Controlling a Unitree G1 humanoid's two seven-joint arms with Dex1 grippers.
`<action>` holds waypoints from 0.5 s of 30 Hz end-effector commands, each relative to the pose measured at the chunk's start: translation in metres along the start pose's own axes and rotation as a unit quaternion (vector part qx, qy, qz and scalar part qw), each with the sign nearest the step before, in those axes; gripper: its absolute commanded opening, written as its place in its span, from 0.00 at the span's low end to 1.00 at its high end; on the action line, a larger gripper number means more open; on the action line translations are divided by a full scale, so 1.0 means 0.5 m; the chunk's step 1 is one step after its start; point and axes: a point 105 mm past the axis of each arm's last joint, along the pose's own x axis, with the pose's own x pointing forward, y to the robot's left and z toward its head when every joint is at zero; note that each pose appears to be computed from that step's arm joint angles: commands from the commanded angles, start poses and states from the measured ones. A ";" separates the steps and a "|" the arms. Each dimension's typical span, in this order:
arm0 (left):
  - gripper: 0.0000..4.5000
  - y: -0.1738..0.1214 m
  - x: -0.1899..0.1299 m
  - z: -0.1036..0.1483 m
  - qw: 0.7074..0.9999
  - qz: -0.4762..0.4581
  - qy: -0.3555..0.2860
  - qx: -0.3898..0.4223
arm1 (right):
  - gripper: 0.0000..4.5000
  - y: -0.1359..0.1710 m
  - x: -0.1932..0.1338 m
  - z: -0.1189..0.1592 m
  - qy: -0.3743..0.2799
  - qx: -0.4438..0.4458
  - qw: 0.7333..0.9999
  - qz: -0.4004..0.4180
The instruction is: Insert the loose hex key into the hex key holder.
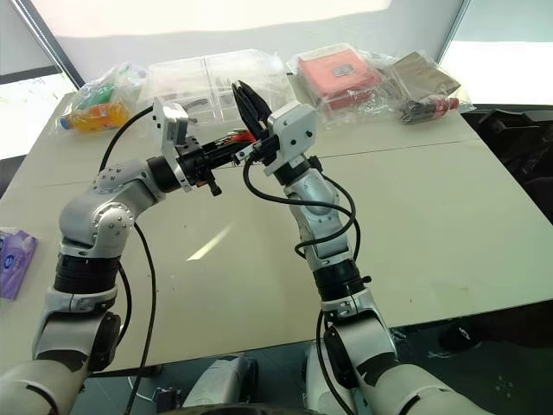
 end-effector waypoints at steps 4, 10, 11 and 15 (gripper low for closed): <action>0.00 0.004 -0.003 0.045 0.999 0.004 -0.034 0.024 | 0.00 0.006 0.002 0.017 -0.018 -0.004 1.000 0.004; 0.00 0.001 -0.002 0.050 0.999 0.003 -0.036 0.026 | 0.00 0.005 -0.002 0.009 -0.010 -0.001 1.000 0.001; 0.00 0.001 -0.002 0.050 0.999 0.003 -0.036 0.026 | 0.00 0.004 -0.002 0.008 -0.008 0.000 1.000 -0.001; 0.00 -0.002 -0.002 0.052 0.999 0.001 -0.037 0.027 | 0.15 0.004 -0.011 -0.006 0.016 0.014 1.000 0.004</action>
